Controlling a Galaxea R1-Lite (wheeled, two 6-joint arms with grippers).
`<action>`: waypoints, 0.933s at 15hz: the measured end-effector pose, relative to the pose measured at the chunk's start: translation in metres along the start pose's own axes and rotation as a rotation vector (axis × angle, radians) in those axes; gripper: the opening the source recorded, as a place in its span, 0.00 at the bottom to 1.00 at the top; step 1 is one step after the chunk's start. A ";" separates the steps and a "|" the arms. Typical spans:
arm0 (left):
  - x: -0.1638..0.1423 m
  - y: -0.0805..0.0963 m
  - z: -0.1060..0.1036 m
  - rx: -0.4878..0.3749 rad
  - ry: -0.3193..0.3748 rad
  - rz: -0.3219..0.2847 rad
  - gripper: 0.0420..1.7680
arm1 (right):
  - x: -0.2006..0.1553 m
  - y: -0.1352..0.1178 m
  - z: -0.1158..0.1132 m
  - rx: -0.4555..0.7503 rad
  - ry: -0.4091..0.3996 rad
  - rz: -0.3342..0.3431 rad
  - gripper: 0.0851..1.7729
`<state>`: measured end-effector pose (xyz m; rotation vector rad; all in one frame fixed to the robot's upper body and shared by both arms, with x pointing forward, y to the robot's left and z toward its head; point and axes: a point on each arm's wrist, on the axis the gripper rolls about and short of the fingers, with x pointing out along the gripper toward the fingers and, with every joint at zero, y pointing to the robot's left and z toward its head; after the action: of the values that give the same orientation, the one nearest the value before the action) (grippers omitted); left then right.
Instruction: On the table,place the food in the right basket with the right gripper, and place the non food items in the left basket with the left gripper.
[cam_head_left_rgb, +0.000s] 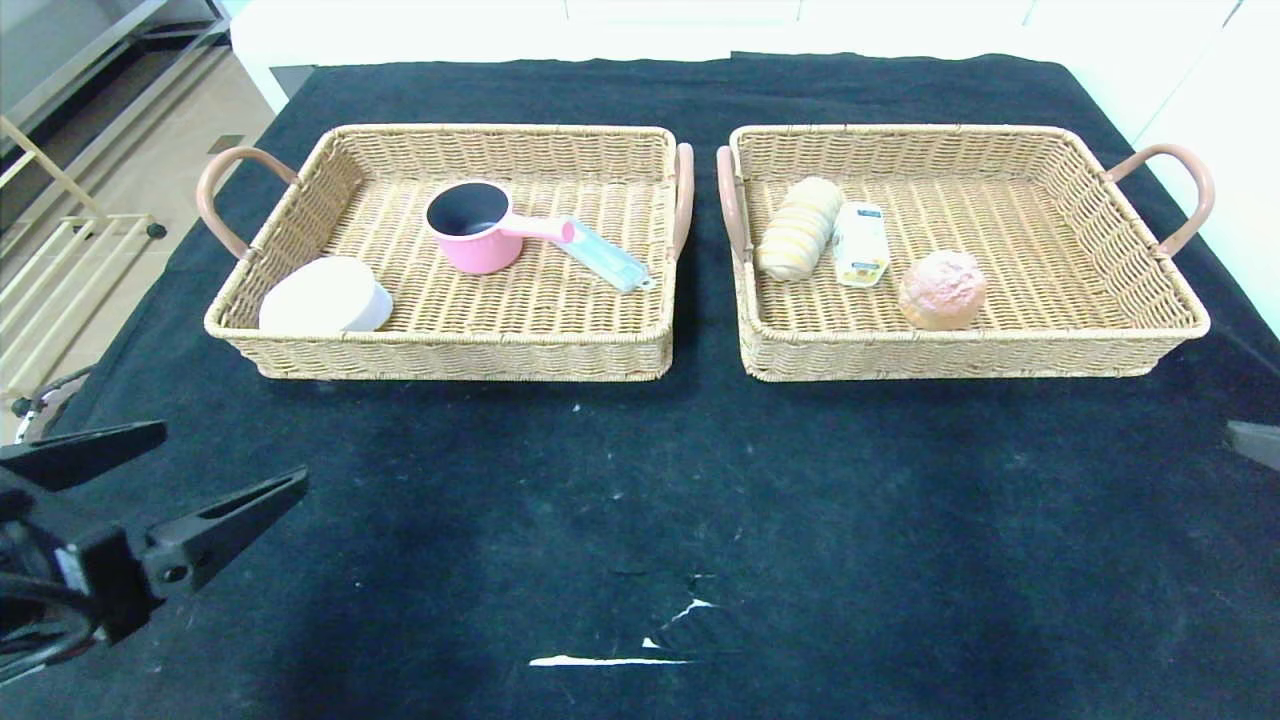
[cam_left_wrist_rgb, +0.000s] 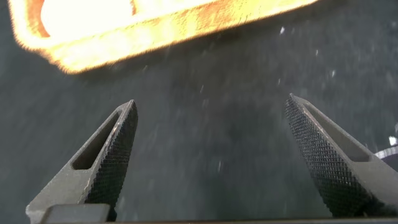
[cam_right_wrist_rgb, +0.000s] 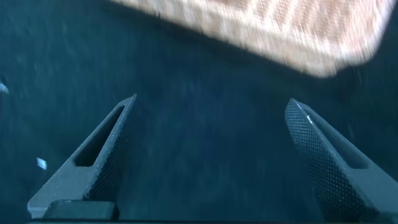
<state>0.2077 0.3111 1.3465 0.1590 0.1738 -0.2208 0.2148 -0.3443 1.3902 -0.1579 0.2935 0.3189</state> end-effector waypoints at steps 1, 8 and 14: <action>-0.011 0.000 -0.001 -0.001 -0.003 0.006 0.97 | -0.011 0.003 -0.010 0.007 -0.003 -0.022 0.96; -0.095 -0.004 -0.022 -0.002 -0.028 0.067 0.97 | -0.069 0.049 -0.068 -0.081 0.061 0.024 0.96; -0.146 -0.017 -0.037 -0.002 -0.112 0.099 0.97 | -0.114 0.078 -0.113 -0.151 0.009 0.120 0.96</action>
<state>0.0579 0.3309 1.3359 0.1525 0.0548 -0.1309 0.0567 -0.3255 1.3103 -0.2914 0.2884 0.4593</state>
